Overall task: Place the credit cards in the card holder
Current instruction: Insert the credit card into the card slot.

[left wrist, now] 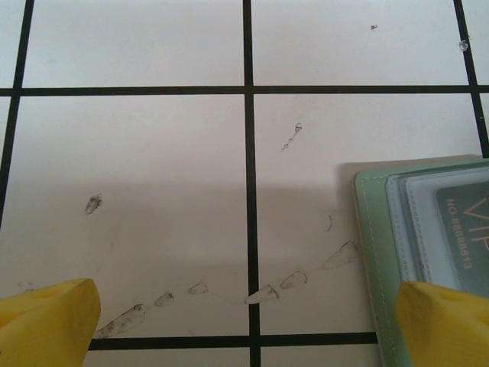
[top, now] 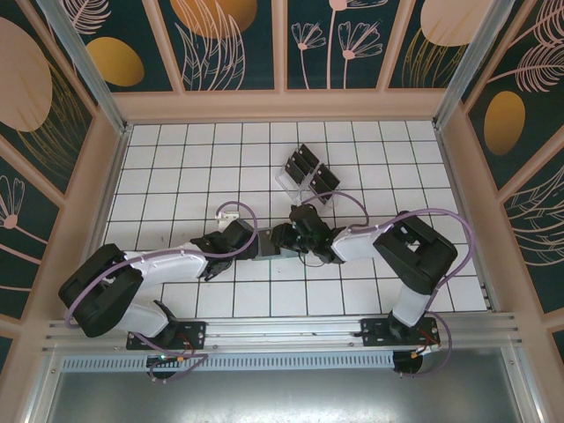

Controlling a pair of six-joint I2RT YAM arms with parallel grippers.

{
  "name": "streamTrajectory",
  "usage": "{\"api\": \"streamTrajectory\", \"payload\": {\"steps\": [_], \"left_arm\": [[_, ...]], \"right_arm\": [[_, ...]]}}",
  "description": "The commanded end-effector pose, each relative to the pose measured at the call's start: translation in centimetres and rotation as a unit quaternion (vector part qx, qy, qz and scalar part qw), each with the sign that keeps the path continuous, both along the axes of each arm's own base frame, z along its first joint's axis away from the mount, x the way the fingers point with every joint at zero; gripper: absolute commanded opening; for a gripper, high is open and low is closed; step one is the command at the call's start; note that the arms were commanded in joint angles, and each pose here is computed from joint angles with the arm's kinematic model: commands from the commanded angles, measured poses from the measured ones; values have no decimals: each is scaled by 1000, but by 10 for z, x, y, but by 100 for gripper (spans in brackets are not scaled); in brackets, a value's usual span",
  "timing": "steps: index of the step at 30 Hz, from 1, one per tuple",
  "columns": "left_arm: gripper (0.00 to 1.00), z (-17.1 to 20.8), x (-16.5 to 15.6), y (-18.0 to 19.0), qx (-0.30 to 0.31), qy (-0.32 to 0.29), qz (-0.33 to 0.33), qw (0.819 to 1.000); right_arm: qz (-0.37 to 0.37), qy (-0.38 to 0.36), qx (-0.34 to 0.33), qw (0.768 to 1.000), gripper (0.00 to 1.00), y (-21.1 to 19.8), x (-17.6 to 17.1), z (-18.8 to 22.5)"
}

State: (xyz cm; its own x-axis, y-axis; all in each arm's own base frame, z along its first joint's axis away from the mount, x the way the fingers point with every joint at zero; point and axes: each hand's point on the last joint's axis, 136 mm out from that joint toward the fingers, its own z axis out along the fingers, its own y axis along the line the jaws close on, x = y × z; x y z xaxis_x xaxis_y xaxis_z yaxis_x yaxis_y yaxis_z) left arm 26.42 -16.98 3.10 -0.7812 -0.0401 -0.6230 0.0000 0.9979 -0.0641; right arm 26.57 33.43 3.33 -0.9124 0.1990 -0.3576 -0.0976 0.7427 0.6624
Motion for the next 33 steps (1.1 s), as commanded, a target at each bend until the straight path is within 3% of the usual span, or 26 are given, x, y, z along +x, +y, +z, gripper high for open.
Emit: {"api": "streamTrajectory", "payload": {"steps": [1, 17, 33], "left_arm": [[98, -10, -7, 8, 15, 11, 9, 1000], [99, -32, -15, 10, 12, 28, 9, 999], [98, -21, -15, 6, -3, 23, 3, 1000]], "right_arm": [[9, 7, -23, 1000, 31, -1, 2, -10], [59, 11, -22, 998, 26, 31, -5, -3], [70, -9, -32, 997, 41, 32, -14, 16]]}}
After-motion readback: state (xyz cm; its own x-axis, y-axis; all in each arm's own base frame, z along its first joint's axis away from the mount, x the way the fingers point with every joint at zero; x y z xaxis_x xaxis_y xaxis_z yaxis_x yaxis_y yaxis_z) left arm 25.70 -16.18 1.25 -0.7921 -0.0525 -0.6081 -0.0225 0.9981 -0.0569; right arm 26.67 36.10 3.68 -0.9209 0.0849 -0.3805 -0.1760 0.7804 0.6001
